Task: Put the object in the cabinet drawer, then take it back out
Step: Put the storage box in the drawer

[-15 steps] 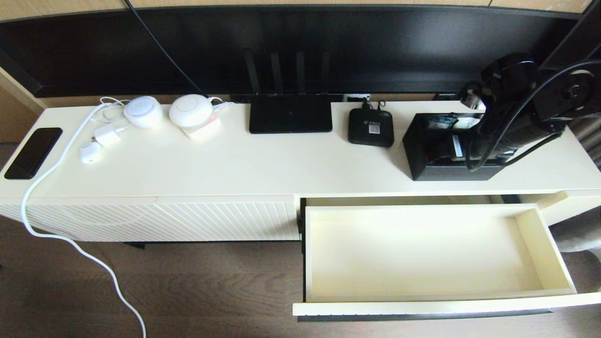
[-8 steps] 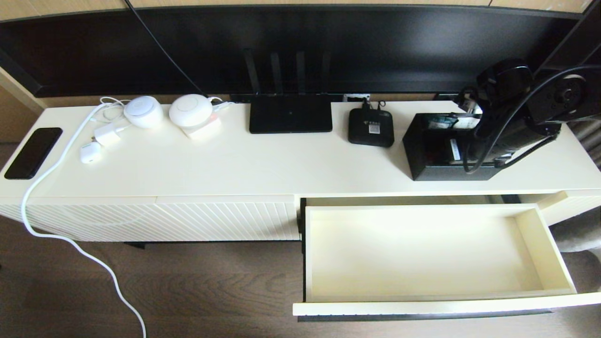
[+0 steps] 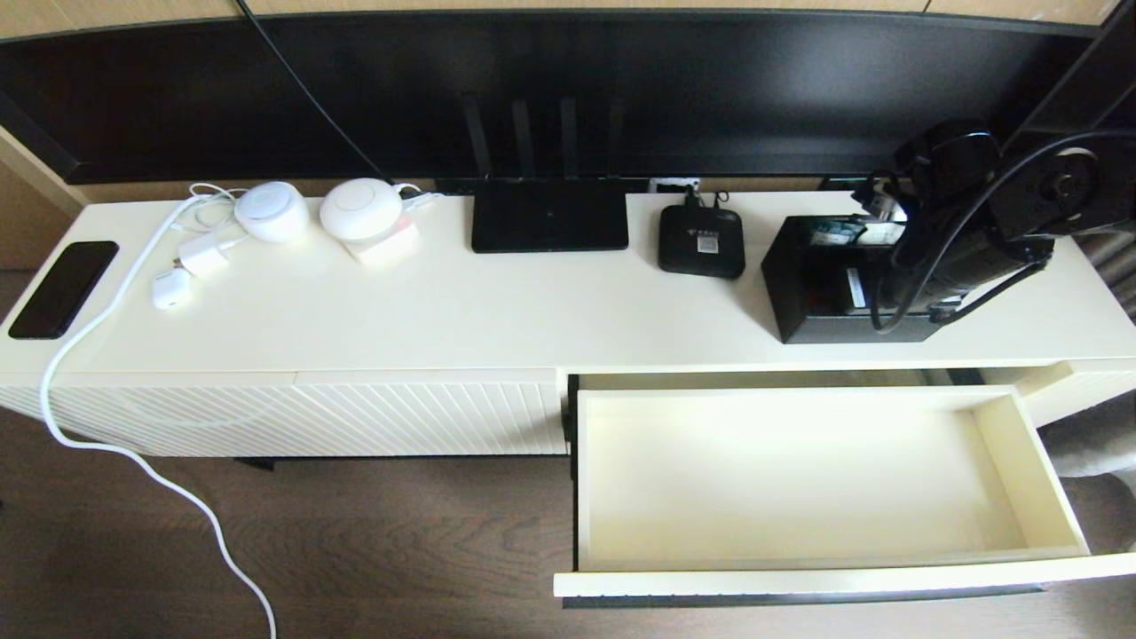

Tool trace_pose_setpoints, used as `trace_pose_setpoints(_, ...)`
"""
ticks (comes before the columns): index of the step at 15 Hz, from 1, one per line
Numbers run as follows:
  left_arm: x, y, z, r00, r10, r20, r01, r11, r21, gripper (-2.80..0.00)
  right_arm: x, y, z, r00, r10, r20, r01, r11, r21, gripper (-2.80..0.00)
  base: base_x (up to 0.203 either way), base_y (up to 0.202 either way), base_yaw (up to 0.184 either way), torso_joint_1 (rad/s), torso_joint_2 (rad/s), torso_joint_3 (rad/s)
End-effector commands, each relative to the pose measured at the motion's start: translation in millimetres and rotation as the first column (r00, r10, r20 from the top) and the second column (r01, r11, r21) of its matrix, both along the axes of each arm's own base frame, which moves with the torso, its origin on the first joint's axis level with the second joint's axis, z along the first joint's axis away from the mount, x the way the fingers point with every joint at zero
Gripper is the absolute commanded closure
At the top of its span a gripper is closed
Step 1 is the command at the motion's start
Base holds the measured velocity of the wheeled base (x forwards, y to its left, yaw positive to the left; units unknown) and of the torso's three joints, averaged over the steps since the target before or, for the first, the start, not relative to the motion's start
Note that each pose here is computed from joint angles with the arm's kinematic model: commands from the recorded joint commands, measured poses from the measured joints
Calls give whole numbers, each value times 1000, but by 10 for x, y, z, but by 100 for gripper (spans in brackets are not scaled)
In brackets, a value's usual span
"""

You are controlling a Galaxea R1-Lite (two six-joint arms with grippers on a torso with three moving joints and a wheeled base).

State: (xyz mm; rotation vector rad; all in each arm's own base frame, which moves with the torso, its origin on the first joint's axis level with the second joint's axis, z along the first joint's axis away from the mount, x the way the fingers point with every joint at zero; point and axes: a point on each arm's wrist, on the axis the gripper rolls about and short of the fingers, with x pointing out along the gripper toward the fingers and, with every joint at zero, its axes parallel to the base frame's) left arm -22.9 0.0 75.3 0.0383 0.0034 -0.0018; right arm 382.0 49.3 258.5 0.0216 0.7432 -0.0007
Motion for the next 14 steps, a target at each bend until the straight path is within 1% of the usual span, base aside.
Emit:
trace_pose_setpoints(1, 2, 0, -2, 1000, 0, -2, 0, 1000, 0, 0, -22, 3, -6, 1000, 1, -9, -1, 1000, 0, 0, 0, 0, 0, 0, 0, 0)
trace_pose_setpoints(5, 1, 0, -3, 1000, 0, -1, 0, 1000, 0, 0, -187, -21, 185, 999, -3, 33, 3, 1000, 6, 0, 0, 0, 0, 0, 0, 0)
trace_pose_setpoints(9, 1, 0, -2, 1000, 0, -2, 0, 1000, 0, 0, -579, -41, 339, 999, 6, 44, -7, 1000, 8, 0, 0, 0, 0, 0, 0, 0)
trace_pose_setpoints(12, 0, 0, 2, 1000, 0, 0, 0, 1000, 0, 0, -971, -24, 293, 1000, 30, 4, -30, 1000, 1, 0, 0, 0, 0, 0, 0, 0)
trace_pose_setpoints(14, 1, 0, 1, 1000, 0, -2, 0, 1000, 0, 0, -1237, -10, 104, 998, 50, -48, -50, 999, -6, 0, 0, 0, 0, 0, 0, 0)
